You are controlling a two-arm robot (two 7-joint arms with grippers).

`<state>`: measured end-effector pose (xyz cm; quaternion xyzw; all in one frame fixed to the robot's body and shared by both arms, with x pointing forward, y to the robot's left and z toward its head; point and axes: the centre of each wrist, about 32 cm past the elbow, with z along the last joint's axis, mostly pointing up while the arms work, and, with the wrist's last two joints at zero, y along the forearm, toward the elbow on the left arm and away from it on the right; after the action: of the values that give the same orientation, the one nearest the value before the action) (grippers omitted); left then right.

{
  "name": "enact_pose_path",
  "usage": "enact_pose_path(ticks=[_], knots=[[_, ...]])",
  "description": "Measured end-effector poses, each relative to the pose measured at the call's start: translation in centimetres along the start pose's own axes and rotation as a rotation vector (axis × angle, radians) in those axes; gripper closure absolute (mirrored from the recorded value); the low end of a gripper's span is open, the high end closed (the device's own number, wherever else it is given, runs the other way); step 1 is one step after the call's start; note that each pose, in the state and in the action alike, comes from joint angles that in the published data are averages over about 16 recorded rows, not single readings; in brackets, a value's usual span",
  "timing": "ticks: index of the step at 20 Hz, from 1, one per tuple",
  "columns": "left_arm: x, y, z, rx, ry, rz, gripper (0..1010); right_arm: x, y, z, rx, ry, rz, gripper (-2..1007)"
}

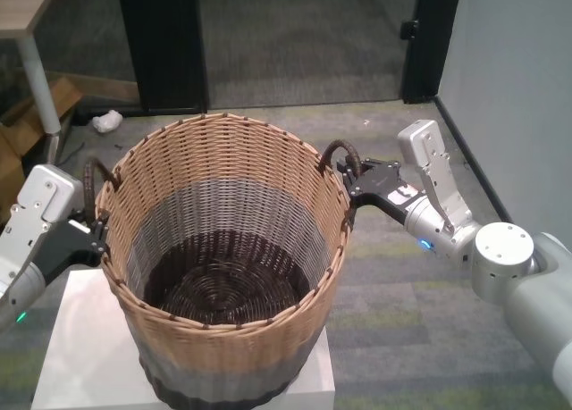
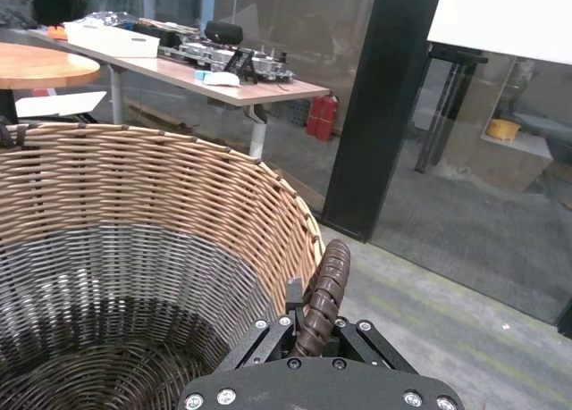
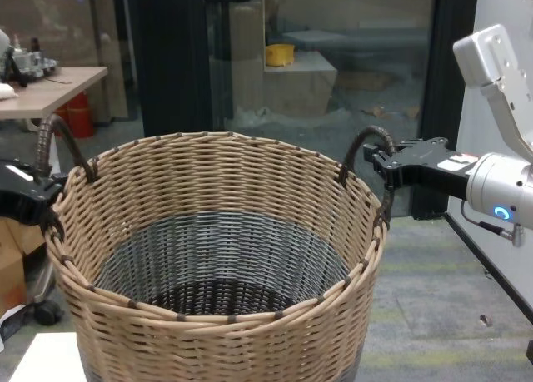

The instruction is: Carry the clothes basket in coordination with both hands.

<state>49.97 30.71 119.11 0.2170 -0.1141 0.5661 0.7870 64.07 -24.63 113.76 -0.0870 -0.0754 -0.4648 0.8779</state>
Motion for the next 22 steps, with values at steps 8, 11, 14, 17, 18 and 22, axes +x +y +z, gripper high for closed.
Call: enact_pose_path(ticks=[8, 11, 14, 17, 18, 22], knots=[[0.01, 0.01, 0.07, 0.000, -0.002, 0.000, 804, 0.00, -0.03, 0.01, 0.000, -0.002, 0.000, 837], [0.01, 0.01, 0.09, 0.000, -0.003, 0.000, 763, 0.00, -0.03, 0.01, 0.000, -0.003, 0.000, 775], [0.01, 0.01, 0.11, 0.000, -0.003, 0.000, 698, 0.00, -0.04, 0.01, 0.000, -0.004, -0.001, 690], [0.01, 0.01, 0.12, 0.000, -0.004, 0.000, 609, 0.01, -0.05, 0.01, -0.001, -0.004, -0.001, 583], [0.01, 0.01, 0.13, 0.000, -0.004, 0.000, 572, 0.01, -0.05, 0.01, -0.001, -0.005, -0.001, 545], [0.02, 0.01, 0.14, 0.000, -0.004, 0.000, 413, 0.01, -0.06, 0.01, -0.001, -0.005, -0.001, 388]])
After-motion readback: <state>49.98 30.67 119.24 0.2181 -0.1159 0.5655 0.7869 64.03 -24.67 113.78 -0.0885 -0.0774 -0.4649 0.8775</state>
